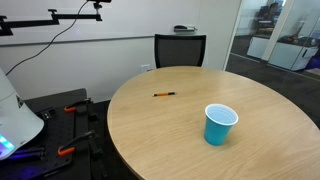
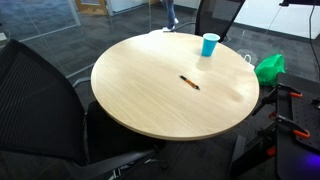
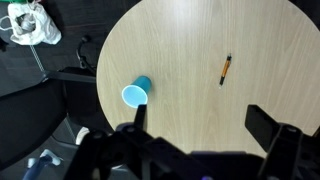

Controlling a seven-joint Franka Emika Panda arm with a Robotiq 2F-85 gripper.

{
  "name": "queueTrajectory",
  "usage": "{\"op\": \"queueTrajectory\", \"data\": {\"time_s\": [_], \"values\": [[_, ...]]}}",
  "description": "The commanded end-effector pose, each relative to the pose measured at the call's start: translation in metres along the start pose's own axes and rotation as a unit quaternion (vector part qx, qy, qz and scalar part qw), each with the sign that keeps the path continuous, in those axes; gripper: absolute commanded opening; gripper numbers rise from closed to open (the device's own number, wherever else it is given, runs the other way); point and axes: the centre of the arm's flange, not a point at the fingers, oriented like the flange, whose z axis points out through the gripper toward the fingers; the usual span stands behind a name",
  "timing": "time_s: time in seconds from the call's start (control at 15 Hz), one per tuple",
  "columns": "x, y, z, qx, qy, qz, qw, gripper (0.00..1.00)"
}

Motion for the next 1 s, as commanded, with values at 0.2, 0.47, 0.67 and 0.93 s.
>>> {"op": "queueTrajectory", "data": {"time_s": [0.2, 0.47, 0.67, 0.93], "values": [[0.059, 0.042, 0.021, 0.015, 0.006, -0.008, 0.9998, 1.00], [0.078, 0.061, 0.051, 0.018, 0.001, -0.010, 0.9998, 1.00], [0.092, 0.077, 0.074, 0.018, 0.003, -0.018, 0.9997, 1.00], [0.105, 0.101, 0.103, 0.008, 0.001, -0.051, 0.9987, 1.00]]}}
